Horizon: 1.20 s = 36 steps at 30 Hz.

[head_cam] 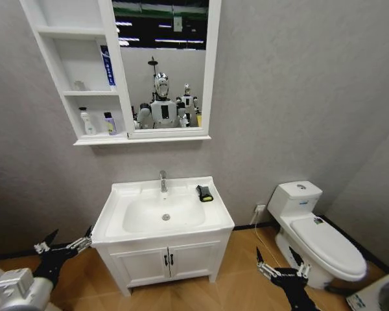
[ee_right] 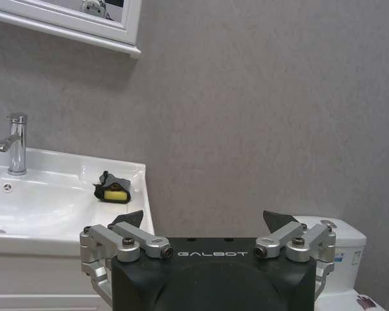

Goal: Move facial cleanser and shampoo from washbasin to cabinet, then wipe washbasin with towel.

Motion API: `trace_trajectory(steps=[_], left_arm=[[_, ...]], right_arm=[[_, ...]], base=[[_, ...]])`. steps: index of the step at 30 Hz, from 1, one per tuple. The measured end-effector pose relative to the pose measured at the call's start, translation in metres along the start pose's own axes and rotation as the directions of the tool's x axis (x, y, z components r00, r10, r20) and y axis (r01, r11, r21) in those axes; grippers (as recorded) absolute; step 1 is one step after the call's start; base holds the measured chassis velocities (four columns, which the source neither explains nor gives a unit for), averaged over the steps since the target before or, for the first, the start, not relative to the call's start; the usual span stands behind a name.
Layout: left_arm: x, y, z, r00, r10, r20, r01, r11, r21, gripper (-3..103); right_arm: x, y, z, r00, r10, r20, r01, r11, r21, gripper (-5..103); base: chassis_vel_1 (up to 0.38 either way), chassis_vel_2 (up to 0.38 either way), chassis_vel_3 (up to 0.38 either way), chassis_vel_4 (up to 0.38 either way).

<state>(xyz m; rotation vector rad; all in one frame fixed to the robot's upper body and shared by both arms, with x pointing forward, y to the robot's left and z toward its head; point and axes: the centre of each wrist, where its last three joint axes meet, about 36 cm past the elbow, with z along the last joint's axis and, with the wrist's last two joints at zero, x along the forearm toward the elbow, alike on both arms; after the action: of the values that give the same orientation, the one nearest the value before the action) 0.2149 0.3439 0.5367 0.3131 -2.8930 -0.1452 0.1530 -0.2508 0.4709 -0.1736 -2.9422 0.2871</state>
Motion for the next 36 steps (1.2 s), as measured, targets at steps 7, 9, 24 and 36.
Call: trace_trajectory(steps=[7, 9, 24, 36], left_arm=[[0.0001, -0.0001, -0.0002, 1.000, 0.000, 0.000, 0.000, 1.000, 0.000, 100], [0.0000, 0.0000, -0.0001, 1.000, 0.000, 0.000, 0.000, 1.000, 0.000, 100], [0.0001, 0.0000, 0.0000, 1.000, 0.000, 0.000, 0.000, 1.000, 0.000, 100], [0.0000, 0.0000, 0.0000, 1.000, 0.000, 0.000, 0.000, 1.000, 0.000, 100]], right_arm=[[0.0000, 0.0000, 0.0002, 1.000, 0.000, -0.001, 0.000, 1.000, 0.000, 100], [0.0000, 0.0000, 0.0002, 1.000, 0.000, -0.001, 0.000, 1.000, 0.000, 100], [0.0001, 0.0000, 0.0003, 1.000, 0.000, -0.001, 0.000, 1.000, 0.000, 100], [-0.0001, 0.0000, 0.0003, 1.000, 0.000, -0.001, 0.000, 1.000, 0.000, 100]], base=[[0.366, -0.350, -0.352, 0.372], [0.353, -0.376, -0.341, 0.377], [0.315, -0.310, -0.328, 0.307], [-0.024, -0.013, 0.011, 0.013]])
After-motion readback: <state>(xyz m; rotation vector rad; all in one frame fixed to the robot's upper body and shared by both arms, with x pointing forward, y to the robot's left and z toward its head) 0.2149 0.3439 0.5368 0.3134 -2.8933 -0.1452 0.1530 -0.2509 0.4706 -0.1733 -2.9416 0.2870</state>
